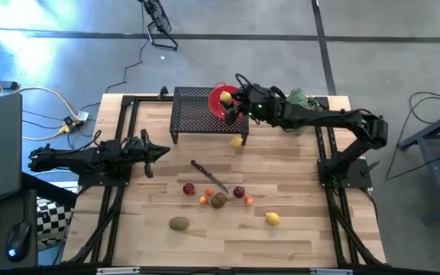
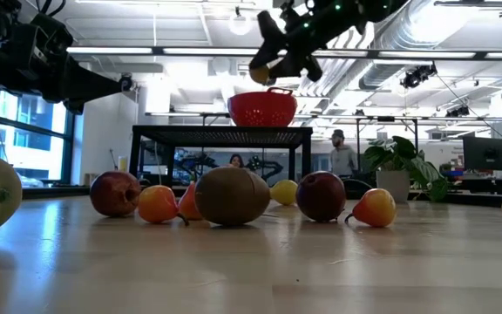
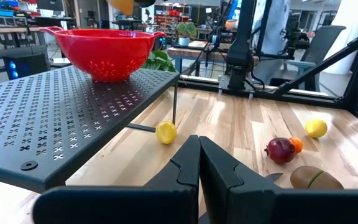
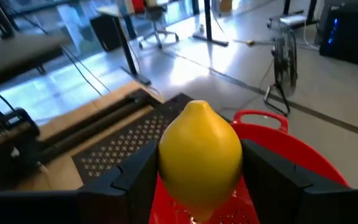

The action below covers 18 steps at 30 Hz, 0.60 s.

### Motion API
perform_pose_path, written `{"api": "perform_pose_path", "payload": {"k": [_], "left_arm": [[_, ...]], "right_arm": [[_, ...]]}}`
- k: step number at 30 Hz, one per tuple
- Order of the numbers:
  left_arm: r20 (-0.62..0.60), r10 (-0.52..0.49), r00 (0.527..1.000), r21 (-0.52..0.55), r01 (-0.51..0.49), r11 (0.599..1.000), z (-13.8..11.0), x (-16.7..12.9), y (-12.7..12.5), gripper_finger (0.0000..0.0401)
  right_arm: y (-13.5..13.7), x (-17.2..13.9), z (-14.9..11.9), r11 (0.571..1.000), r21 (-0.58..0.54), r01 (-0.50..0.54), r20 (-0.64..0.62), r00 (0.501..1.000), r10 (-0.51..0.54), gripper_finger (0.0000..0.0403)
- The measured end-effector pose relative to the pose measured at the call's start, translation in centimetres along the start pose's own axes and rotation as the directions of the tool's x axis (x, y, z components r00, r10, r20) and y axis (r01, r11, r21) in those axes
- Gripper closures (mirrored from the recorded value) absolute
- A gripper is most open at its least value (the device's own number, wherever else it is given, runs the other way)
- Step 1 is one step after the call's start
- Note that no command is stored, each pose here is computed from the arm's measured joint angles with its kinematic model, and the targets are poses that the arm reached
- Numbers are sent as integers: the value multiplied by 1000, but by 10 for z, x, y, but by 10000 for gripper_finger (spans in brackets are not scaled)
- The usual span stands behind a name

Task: Pick & Place Fruit
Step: Put the middle lemon into the colander on the shelf on the shelf

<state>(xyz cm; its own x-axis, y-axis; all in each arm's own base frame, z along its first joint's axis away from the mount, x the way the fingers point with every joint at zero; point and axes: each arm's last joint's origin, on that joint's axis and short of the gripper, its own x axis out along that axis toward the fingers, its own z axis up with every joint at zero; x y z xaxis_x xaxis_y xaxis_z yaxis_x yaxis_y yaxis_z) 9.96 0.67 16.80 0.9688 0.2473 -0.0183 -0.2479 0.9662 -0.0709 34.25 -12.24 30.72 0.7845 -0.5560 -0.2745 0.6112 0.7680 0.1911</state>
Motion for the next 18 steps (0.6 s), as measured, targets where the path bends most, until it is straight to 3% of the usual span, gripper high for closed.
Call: {"api": "perform_pose_path", "payload": {"k": [10,18], "left_arm": [[0,0,1000,0,0,1000,0,0,0,401],[0,0,1000,0,0,1000,0,0,0,401]], "right_arm": [[-2,16,20,995,-88,52,-190,979,-68,201],[-12,18,20,993,-97,61,-244,966,-83,203]]}}
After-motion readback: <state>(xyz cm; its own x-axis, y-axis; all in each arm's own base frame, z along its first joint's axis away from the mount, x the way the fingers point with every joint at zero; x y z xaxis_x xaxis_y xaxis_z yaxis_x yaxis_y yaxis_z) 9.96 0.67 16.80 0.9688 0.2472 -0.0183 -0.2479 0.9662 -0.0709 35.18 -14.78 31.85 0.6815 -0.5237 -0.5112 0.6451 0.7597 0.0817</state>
